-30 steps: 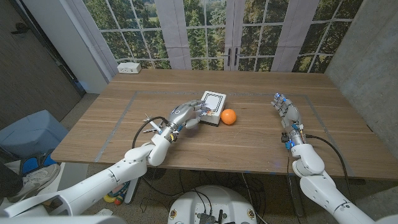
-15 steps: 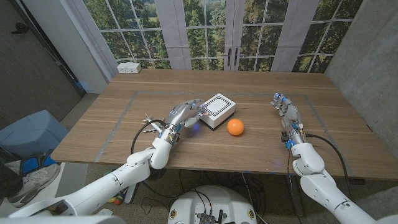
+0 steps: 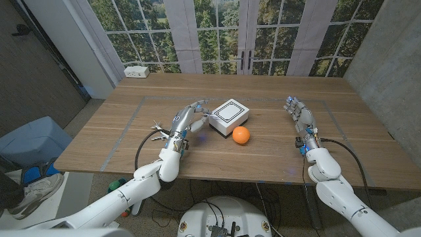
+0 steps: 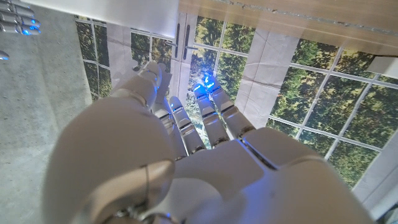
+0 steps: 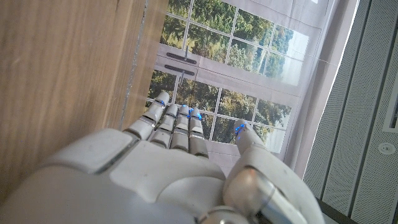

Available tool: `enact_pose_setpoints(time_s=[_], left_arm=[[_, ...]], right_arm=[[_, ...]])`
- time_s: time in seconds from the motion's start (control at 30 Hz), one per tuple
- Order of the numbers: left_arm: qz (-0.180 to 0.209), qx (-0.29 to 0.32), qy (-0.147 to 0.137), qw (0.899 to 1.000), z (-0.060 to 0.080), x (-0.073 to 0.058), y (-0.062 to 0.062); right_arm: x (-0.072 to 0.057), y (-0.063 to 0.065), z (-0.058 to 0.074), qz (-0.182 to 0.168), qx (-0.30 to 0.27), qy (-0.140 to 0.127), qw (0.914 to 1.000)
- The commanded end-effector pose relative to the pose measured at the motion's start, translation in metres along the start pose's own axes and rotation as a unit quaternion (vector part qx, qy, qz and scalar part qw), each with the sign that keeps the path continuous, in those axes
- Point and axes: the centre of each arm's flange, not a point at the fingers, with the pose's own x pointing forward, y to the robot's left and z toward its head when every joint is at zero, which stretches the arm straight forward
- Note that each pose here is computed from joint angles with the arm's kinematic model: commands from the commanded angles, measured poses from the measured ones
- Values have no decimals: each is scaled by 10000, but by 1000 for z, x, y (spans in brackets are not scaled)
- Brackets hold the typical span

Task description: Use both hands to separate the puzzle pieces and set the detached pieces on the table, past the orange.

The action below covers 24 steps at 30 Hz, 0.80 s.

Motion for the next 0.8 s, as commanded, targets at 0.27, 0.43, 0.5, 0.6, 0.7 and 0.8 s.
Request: enact_pose_setpoints(time_s=[0.27,0.43,0.5,0.6,0.7,0.8], left_arm=[[530,-372,559,9963,-5,2,9],[609,-411,598,9955,-4,9,10],[617,-443,611,9952,-4,10,10],[639,-471,588,9951,-2,15,10],[639,-487,579,9951,0,18,11],[658,-500,528,9952,2,22,11]], right_arm=[[1,5,11,-149,-625,77,9979],[-2,12,24,-204,-1277,29,9916],[-2,14,27,-246,-1379,21,9901],[-4,20,38,-282,-1868,-103,9819],[-5,24,44,-290,-2073,-177,9777],[-7,29,52,-304,-2348,-291,9711]])
